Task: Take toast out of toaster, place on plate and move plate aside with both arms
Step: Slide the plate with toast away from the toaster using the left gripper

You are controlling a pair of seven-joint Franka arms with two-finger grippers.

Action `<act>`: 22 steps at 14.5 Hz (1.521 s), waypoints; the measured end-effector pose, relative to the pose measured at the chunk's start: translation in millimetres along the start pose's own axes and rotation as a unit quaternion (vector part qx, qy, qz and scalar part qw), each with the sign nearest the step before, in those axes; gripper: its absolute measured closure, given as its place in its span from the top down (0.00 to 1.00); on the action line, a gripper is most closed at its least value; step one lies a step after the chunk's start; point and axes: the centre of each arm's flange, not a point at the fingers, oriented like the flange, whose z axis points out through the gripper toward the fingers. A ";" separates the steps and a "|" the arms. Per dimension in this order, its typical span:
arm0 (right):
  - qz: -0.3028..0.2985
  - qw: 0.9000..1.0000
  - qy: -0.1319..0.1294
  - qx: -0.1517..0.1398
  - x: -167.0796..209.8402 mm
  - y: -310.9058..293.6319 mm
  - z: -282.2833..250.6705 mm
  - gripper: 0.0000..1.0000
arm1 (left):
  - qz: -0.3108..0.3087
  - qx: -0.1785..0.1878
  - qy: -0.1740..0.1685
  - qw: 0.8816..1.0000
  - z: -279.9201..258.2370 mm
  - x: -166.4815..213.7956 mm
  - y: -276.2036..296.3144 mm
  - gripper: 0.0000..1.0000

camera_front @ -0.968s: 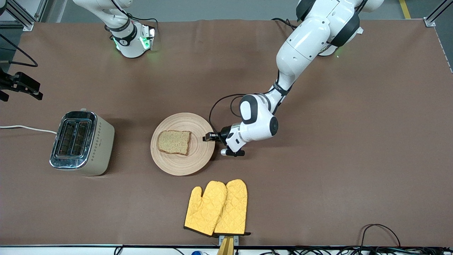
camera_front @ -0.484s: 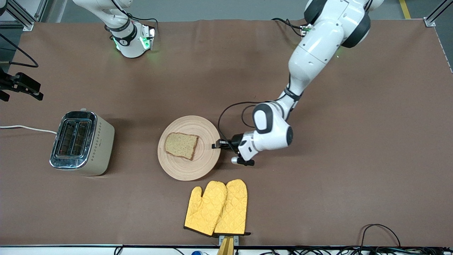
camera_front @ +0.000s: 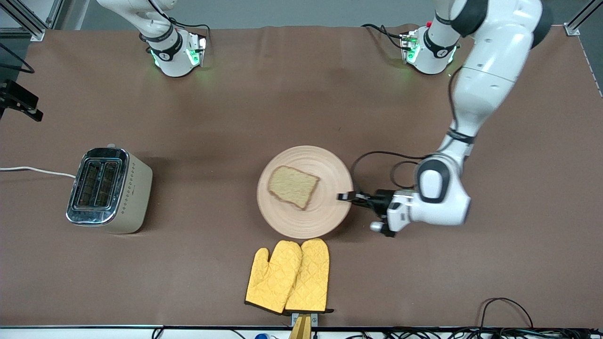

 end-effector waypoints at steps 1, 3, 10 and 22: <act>0.000 1.000 -0.003 0.000 -0.4 -0.2 0.5 1.00 | 0.005 -0.015 -0.003 1.000 -36.0 -6.3 -20.8 0.09; 0.000 1.000 -0.006 0.001 0.7 -0.3 2.9 1.00 | 0.016 -0.018 -0.005 1.000 -104.9 -25.1 -65.8 0.09; -0.001 1.000 -0.019 0.003 0.0 -1.6 7.6 1.00 | 0.027 0.002 0.046 0.999 -250.6 -101.2 -197.9 0.09; -0.001 1.000 -0.024 0.015 -1.1 -3.7 8.8 1.00 | 0.032 -0.002 0.073 0.997 -275.4 -118.6 -258.0 0.35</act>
